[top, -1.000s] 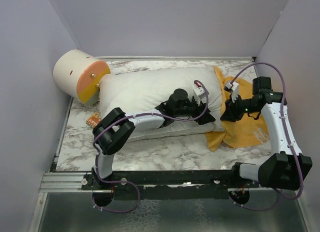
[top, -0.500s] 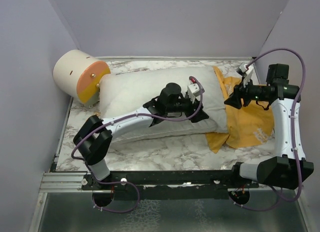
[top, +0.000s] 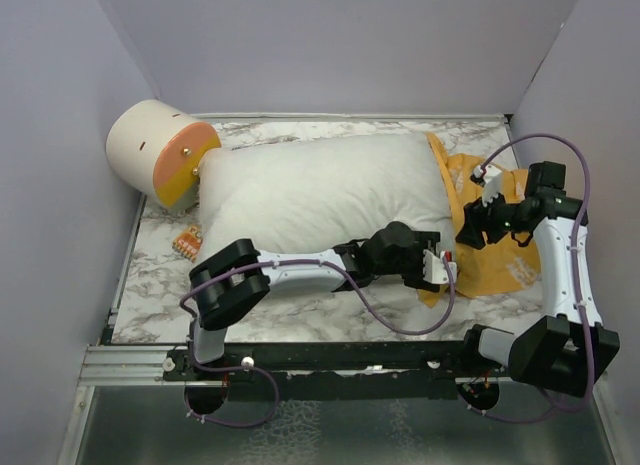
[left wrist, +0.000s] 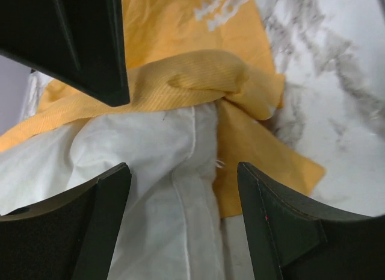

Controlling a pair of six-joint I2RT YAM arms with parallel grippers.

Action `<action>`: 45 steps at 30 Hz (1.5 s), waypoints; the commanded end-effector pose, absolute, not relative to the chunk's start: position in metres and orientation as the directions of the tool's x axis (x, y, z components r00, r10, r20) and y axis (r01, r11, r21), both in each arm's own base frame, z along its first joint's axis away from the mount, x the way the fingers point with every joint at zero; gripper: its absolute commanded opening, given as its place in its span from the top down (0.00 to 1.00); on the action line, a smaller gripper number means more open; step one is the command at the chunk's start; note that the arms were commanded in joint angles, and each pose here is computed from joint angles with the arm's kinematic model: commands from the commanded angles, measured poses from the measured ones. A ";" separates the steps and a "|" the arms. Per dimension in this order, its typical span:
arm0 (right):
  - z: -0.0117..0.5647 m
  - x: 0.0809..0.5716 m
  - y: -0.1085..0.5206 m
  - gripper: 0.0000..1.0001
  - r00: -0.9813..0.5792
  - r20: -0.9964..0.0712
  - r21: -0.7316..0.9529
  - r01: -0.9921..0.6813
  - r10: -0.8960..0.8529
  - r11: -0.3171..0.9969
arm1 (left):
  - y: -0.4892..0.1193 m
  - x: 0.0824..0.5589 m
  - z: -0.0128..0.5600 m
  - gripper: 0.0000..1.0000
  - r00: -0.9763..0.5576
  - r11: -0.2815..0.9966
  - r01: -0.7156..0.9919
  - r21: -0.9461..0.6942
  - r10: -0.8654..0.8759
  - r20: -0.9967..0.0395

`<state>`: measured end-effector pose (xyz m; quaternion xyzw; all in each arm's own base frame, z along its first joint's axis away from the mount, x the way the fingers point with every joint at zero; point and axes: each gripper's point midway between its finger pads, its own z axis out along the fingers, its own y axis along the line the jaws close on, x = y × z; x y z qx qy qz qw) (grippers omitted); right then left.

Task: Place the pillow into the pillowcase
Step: Stuff the pillow into the pillowcase.

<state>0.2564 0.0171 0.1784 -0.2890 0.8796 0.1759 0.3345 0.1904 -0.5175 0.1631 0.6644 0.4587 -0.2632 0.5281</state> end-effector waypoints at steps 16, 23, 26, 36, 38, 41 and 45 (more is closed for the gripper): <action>0.170 0.278 0.015 0.56 -0.591 -0.721 0.109 -0.613 -0.362 0.783 | -0.556 0.273 0.150 0.87 0.413 0.236 0.837 0.494 0.320 -0.852; 0.216 0.278 0.018 0.49 -0.502 -0.780 0.024 -0.622 -0.375 0.782 | -0.554 0.305 0.154 1.00 0.069 0.277 0.954 0.114 0.169 -0.983; 0.217 0.275 0.015 0.48 -0.503 -0.777 0.009 -0.610 -0.378 0.792 | -0.555 0.320 0.151 1.00 -0.079 0.296 0.955 -0.033 0.144 -0.986; 0.183 0.279 0.009 0.50 -0.538 -0.775 0.029 -0.556 -0.332 0.831 | -0.580 0.333 0.137 1.00 -0.318 0.276 0.922 -0.272 0.134 -0.939; 0.183 0.289 0.009 0.51 -0.524 -0.792 0.034 -0.548 -0.312 0.836 | -0.584 0.333 0.138 1.00 -0.336 0.267 0.918 -0.294 0.128 -0.933; 0.178 0.310 0.001 0.51 -0.531 -0.804 0.038 -0.495 -0.267 0.868 | -0.586 0.334 0.141 1.00 -0.352 0.261 0.913 -0.313 0.118 -0.928; 0.163 0.328 -0.003 0.51 -0.565 -0.807 0.104 -0.422 -0.172 0.900 | -0.584 0.335 0.145 1.00 -0.370 0.256 0.907 -0.334 0.106 -0.923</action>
